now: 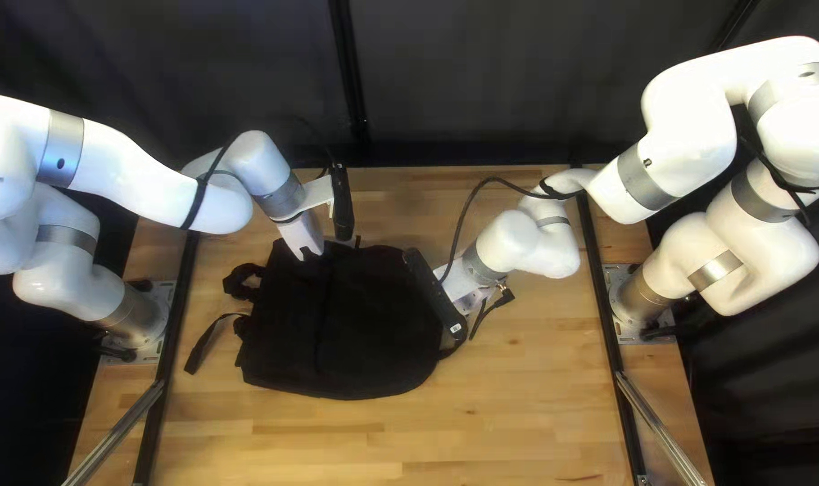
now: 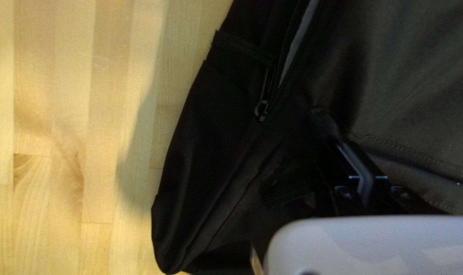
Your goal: Remove a lunch box from a kids backpack
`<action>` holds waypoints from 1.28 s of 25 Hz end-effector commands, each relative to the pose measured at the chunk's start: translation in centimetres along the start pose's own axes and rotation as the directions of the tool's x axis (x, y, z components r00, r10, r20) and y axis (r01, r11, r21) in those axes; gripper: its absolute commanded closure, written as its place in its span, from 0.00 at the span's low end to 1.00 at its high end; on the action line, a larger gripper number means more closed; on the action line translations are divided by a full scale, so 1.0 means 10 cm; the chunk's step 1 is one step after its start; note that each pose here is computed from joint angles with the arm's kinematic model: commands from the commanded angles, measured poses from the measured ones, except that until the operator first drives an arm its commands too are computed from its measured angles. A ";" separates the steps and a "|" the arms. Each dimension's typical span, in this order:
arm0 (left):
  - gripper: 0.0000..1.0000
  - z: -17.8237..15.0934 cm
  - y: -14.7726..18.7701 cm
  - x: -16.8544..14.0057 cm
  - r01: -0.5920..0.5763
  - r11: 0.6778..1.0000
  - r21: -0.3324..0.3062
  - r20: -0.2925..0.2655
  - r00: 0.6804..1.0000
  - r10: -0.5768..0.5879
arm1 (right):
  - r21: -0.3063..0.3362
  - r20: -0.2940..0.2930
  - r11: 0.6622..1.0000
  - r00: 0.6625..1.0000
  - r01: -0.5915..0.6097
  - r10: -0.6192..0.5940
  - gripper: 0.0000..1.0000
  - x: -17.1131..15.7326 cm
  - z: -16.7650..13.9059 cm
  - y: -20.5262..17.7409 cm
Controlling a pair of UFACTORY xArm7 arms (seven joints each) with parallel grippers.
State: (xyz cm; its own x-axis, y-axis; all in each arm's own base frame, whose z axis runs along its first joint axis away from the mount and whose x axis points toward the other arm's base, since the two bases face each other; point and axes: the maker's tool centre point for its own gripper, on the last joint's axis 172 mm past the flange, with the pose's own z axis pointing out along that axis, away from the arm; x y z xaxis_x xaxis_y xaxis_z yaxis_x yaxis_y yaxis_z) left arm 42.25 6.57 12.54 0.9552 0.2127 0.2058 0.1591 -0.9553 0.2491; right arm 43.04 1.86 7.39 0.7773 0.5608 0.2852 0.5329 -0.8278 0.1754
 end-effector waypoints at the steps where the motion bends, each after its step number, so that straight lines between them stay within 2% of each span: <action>1: 1.00 0.00 -0.01 0.00 0.002 1.000 0.000 0.000 1.000 -0.002 | 0.011 0.011 1.000 1.000 0.005 -0.005 1.00 0.06 -0.01 -0.03; 19: 0.99 0.03 0.00 -0.02 0.036 0.999 -0.004 -0.001 0.999 -0.036 | 0.044 -0.002 0.999 1.000 0.003 -0.003 1.00 0.15 0.01 -0.13; 20: 0.08 0.01 0.02 -0.01 0.034 0.999 -0.008 -0.003 0.999 -0.035 | 0.043 -0.001 0.999 1.000 0.002 -0.002 1.00 0.14 0.00 -0.13; 21: 0.00 0.00 0.05 -0.01 0.032 0.999 -0.011 -0.004 0.999 -0.032 | 0.041 0.000 0.999 1.000 0.000 0.000 1.00 0.12 -0.01 -0.12; 26: 0.00 -0.14 0.37 0.06 -0.054 0.997 -0.047 -0.025 0.998 0.053 | 0.030 0.003 1.000 1.000 -0.005 0.004 1.00 0.09 -0.08 -0.05; 29: 0.00 -0.16 0.54 0.04 -0.196 0.980 -0.033 -0.070 0.979 0.194 | 0.026 0.001 1.000 1.000 -0.003 0.003 1.00 0.08 -0.09 -0.05; 32: 0.00 -0.13 0.51 0.07 -0.288 0.958 -0.003 -0.120 0.951 0.285 | 0.025 -0.001 1.000 1.000 0.000 0.000 1.00 0.06 -0.09 -0.07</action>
State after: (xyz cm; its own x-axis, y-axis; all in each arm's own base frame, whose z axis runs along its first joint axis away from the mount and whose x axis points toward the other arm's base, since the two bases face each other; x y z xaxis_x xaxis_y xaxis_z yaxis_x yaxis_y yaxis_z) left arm 43.19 2.30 15.42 0.9457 0.0331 0.3233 -0.0440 -0.9726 0.2282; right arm 43.03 2.76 8.33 0.7787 0.5590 0.2851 0.5398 -0.8284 0.1498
